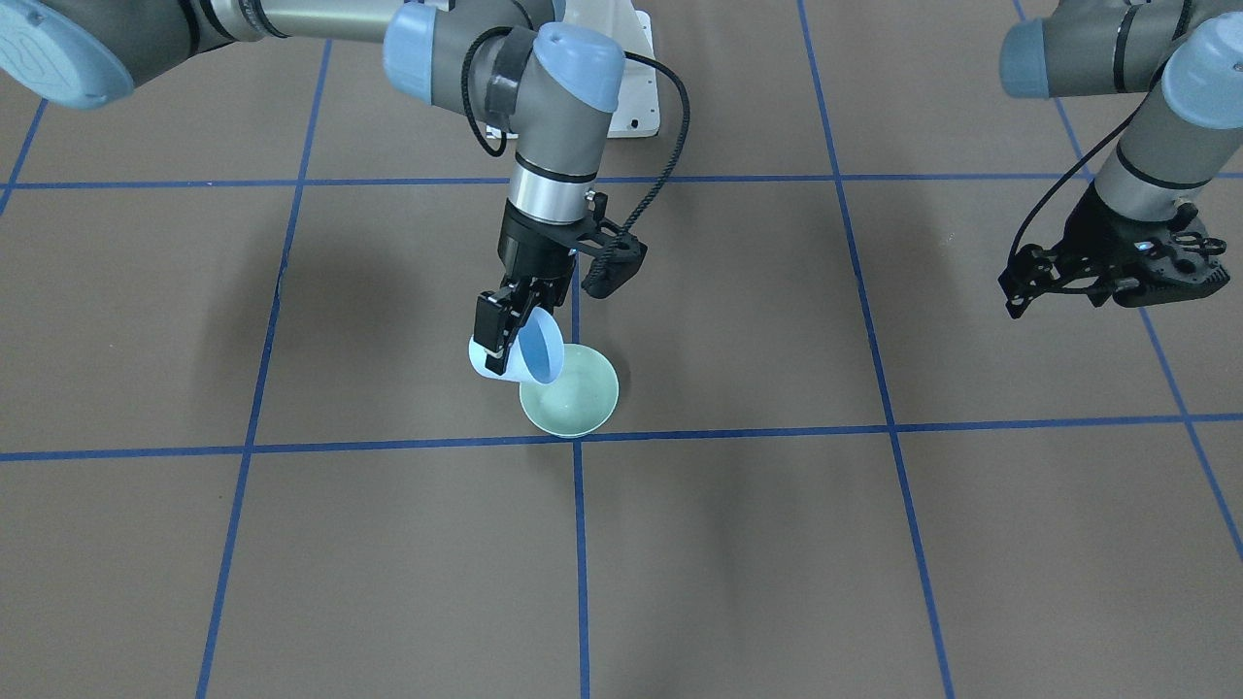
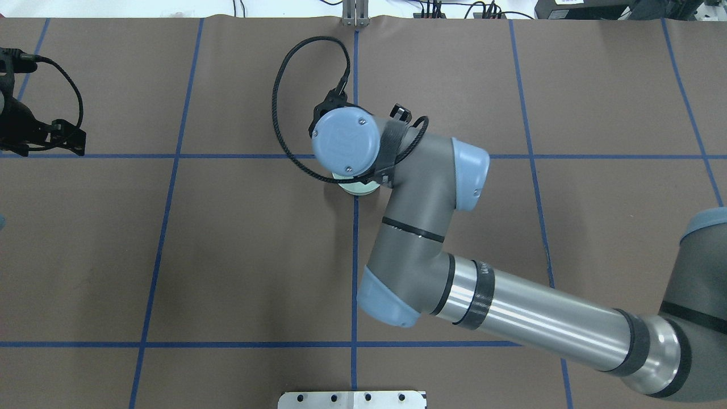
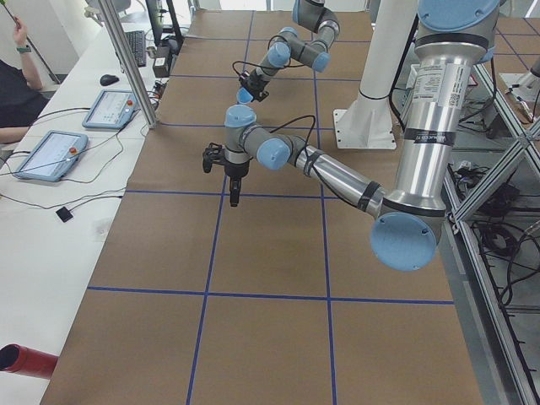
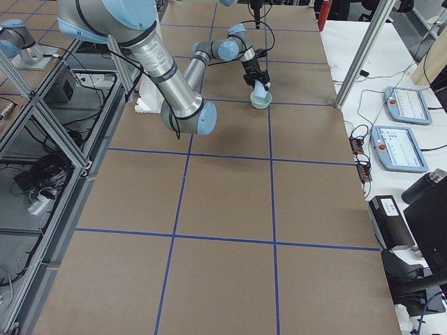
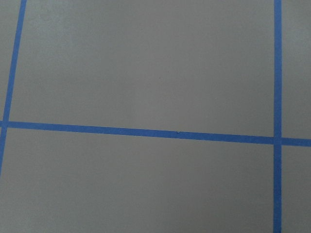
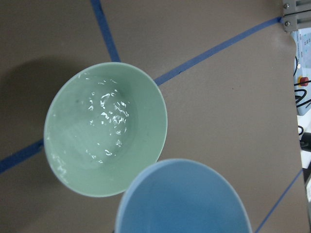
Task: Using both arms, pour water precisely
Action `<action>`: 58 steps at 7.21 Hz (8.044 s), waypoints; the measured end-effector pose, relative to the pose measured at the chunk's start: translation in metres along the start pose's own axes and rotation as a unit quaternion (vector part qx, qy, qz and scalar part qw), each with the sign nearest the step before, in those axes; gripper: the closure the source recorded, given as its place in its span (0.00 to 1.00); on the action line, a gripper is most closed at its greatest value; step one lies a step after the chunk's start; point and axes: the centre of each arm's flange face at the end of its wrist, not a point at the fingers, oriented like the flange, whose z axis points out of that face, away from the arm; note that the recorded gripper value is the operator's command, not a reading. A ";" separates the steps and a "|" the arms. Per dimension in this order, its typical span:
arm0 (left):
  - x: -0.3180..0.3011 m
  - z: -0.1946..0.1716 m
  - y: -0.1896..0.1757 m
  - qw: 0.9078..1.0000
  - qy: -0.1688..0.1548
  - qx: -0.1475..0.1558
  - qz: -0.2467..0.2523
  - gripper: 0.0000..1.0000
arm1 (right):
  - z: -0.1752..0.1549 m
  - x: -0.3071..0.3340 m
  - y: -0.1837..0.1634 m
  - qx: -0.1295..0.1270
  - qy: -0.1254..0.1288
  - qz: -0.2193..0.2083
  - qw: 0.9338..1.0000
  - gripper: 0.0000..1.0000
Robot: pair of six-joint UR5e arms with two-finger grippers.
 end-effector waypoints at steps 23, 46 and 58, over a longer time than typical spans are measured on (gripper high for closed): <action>0.008 -0.009 0.005 1.000 0.013 -0.002 -0.024 0.00 | 0.108 0.068 0.535 0.248 0.006 0.369 0.895 0.66; 0.231 -0.043 -0.035 0.989 0.110 -0.021 -0.101 0.00 | 0.049 0.306 0.408 0.123 -0.076 0.300 0.943 0.01; 0.452 0.088 0.026 0.980 0.118 -0.044 -0.156 1.00 | 0.119 0.469 0.448 0.005 -0.193 0.308 0.932 0.01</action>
